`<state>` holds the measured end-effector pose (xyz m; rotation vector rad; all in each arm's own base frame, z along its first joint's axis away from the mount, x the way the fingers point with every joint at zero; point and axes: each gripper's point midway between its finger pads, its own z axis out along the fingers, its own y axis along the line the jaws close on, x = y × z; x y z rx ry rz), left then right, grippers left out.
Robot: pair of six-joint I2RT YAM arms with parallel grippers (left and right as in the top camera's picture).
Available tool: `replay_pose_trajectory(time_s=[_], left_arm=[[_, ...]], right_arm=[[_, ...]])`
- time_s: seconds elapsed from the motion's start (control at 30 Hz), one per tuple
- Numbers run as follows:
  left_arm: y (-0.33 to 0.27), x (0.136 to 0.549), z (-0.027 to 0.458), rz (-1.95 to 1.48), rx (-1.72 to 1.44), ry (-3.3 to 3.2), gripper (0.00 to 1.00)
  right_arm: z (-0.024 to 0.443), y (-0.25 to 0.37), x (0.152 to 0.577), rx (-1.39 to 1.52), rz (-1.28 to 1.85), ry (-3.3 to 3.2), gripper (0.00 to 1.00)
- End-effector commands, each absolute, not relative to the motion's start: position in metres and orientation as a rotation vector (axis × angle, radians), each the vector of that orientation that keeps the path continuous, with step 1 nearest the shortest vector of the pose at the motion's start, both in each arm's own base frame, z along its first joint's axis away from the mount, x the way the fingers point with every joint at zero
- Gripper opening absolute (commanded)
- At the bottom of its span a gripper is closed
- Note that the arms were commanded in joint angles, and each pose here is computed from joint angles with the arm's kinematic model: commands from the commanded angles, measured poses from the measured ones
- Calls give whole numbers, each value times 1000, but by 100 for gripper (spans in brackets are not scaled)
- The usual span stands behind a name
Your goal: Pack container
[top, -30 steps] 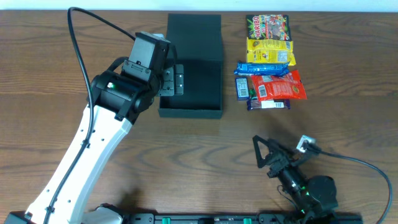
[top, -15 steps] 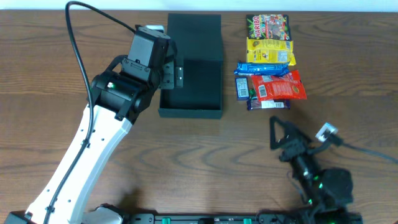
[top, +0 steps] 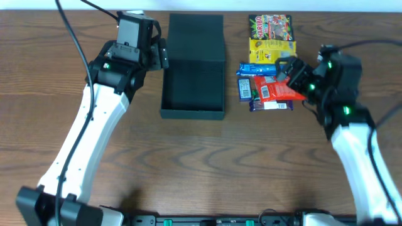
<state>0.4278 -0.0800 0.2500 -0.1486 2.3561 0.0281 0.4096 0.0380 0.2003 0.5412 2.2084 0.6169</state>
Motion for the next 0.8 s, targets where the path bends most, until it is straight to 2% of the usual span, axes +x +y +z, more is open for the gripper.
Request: replay_pose_trajectory(time_s=[0.0,0.2,0.37,0.57,0.77], left_arm=[[-75,436,241,36,-155,2375,95],[-67,446,225,45,-182,2400,95],[-57,451,221,53,-208,2399,95],[-55,455,221,53,-213,2390,95],[-55,453,220,63,-196,2401,95]], right_arm=[[203,35,435,523,607,2251,99],[181,36,460,615,565,2483,99],[147,14,448,708,355,2632,99],[122,5,448,421,104,2729,99],[80,17,445,266,77,2849,99]])
